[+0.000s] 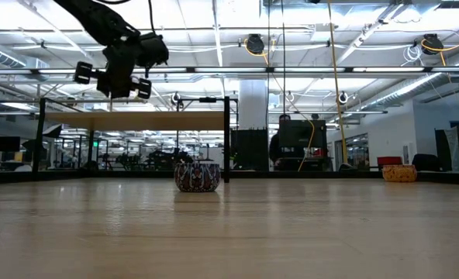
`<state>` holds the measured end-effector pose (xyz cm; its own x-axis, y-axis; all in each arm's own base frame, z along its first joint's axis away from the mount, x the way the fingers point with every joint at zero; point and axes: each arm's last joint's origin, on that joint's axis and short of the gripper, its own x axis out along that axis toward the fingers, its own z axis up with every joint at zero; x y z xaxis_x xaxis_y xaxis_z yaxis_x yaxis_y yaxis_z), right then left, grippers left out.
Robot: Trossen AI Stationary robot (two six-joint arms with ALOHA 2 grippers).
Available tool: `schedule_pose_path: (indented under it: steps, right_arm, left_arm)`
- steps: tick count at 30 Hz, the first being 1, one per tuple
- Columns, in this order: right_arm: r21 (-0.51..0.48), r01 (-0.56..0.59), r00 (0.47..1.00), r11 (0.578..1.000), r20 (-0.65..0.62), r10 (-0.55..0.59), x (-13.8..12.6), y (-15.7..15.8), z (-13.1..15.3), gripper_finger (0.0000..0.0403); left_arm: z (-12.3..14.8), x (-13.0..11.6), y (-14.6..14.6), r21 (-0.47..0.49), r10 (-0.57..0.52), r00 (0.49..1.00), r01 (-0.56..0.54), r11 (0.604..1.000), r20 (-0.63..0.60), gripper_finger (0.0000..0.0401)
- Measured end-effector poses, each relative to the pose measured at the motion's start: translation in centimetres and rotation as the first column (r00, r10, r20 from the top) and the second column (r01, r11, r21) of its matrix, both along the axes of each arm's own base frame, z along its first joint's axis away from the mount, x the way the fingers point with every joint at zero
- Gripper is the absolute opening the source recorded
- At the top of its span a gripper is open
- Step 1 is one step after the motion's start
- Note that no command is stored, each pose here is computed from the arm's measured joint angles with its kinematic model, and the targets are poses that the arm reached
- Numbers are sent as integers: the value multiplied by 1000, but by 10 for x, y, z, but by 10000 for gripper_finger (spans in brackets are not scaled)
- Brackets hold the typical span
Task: Pick & Place candle stick holders
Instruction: Put the top gold candle holder on the shelf
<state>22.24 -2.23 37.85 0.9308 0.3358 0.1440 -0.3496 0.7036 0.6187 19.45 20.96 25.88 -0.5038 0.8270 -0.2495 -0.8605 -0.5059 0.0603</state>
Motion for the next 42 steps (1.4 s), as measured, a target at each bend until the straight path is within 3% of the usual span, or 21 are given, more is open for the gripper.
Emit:
schedule_pose_path:
  steps: [8,15,31,42]
  right_arm:
    - [-6,2,1000,1000,3,-2,0,0,0,178]
    - [-13,1,999,1000,42,-1,-1,0,4,178]
    - [-15,4,998,1000,57,-3,-5,1,7,178]
    - [-10,1,998,1000,56,0,-5,1,7,178]
  left_arm:
    - [10,-2,-7,4,-26,1000,26,1000,10,59]
    - [8,-1,-8,-56,-74,997,76,996,29,59]
    - [6,11,-24,-69,-135,990,137,988,30,59]
    - [2,0,-21,-102,-81,996,84,991,33,60]
